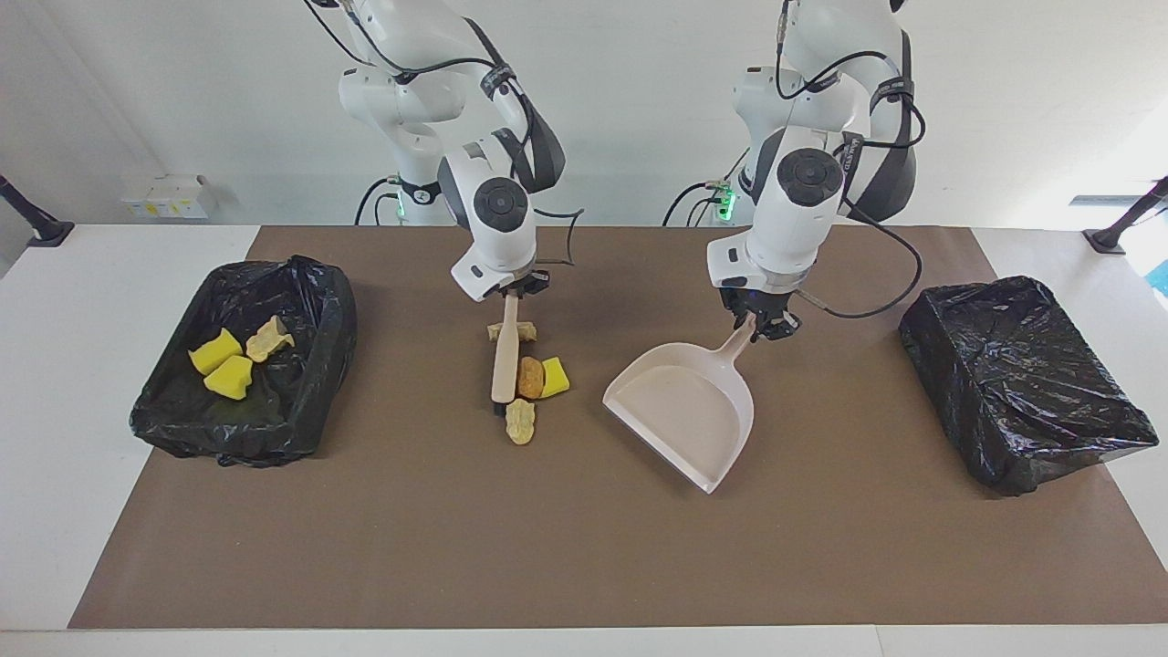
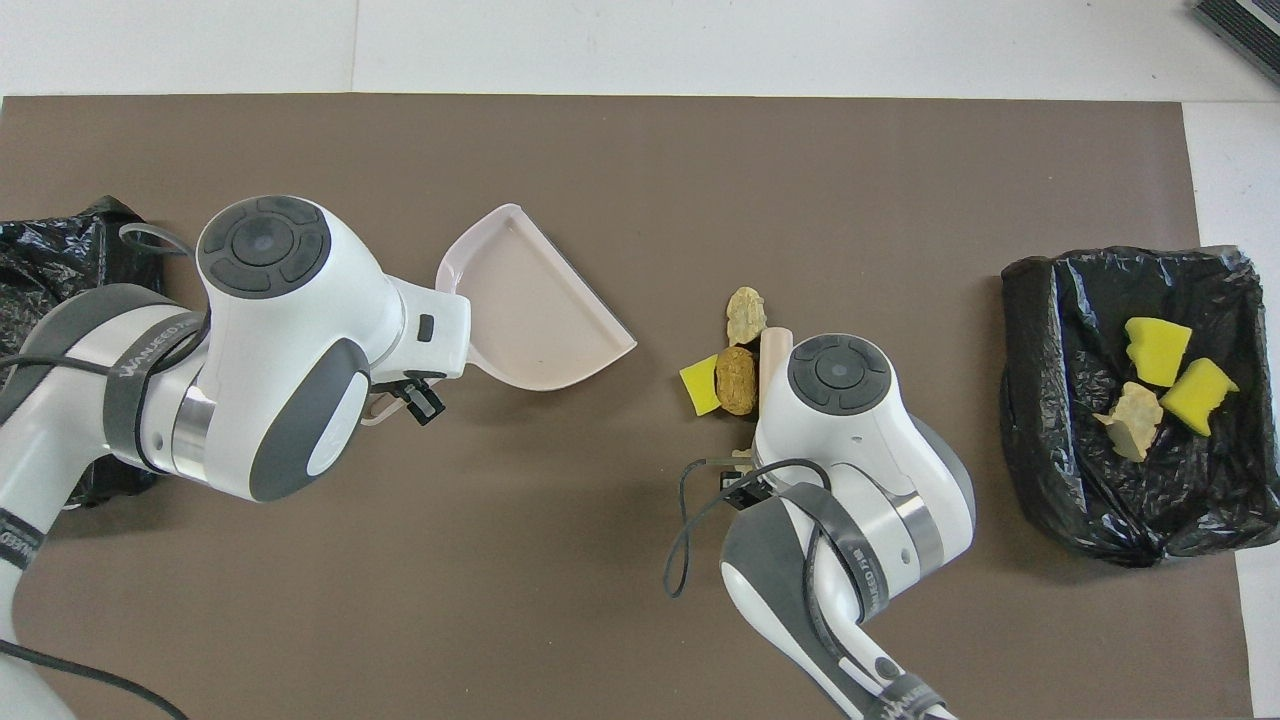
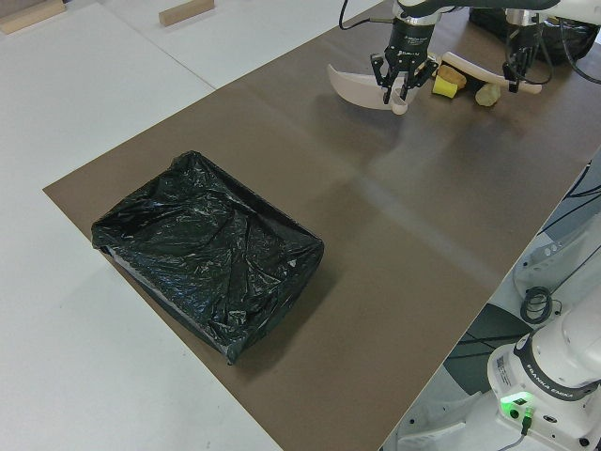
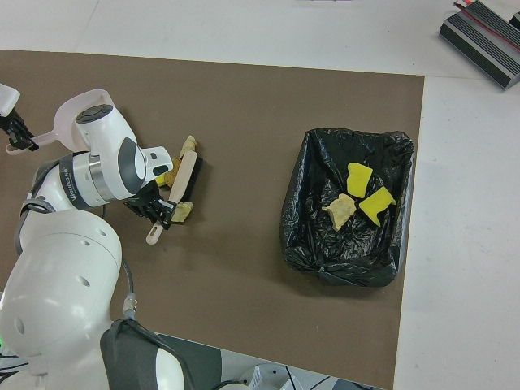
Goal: Sweep and dump trash in bin
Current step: 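Move the dustpan beside the chunks while the right gripper brings the brush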
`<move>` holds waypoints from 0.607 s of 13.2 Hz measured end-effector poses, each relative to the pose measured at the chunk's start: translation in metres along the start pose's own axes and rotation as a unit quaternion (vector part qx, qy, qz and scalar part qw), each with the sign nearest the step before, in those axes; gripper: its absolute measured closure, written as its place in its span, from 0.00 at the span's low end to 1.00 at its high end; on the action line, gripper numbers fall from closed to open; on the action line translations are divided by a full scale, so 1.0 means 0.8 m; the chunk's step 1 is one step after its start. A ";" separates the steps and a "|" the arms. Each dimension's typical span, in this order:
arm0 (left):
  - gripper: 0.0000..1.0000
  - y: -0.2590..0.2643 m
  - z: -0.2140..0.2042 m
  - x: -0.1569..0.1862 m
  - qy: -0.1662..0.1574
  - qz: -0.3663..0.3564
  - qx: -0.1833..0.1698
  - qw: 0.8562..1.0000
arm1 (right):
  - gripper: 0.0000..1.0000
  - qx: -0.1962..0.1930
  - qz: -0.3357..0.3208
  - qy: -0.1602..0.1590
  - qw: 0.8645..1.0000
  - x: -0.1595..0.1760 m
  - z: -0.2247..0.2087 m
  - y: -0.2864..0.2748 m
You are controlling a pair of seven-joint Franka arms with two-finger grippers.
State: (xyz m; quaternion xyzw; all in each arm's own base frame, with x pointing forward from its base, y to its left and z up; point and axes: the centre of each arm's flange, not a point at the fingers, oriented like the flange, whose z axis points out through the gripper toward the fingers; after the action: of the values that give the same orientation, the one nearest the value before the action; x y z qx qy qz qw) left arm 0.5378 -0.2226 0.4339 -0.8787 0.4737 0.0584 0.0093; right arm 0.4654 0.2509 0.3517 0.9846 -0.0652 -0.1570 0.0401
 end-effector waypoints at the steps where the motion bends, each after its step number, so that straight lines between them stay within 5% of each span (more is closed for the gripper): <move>1: 0.69 -0.001 0.005 -0.007 -0.004 0.044 -0.002 0.999 | 0.74 0.001 0.016 0.001 1.000 0.002 -0.011 0.000; 8: 0.69 0.034 0.042 -0.008 -0.016 0.192 0.017 0.981 | 0.74 -0.036 0.057 -0.022 0.997 -0.006 -0.006 0.057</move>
State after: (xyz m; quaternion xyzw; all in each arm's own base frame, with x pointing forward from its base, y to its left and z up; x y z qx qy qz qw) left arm 0.5089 -0.2299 0.4020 -0.7703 0.6340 0.0647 0.0203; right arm 0.4568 0.2072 0.3622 0.9735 -0.1159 -0.1786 0.0831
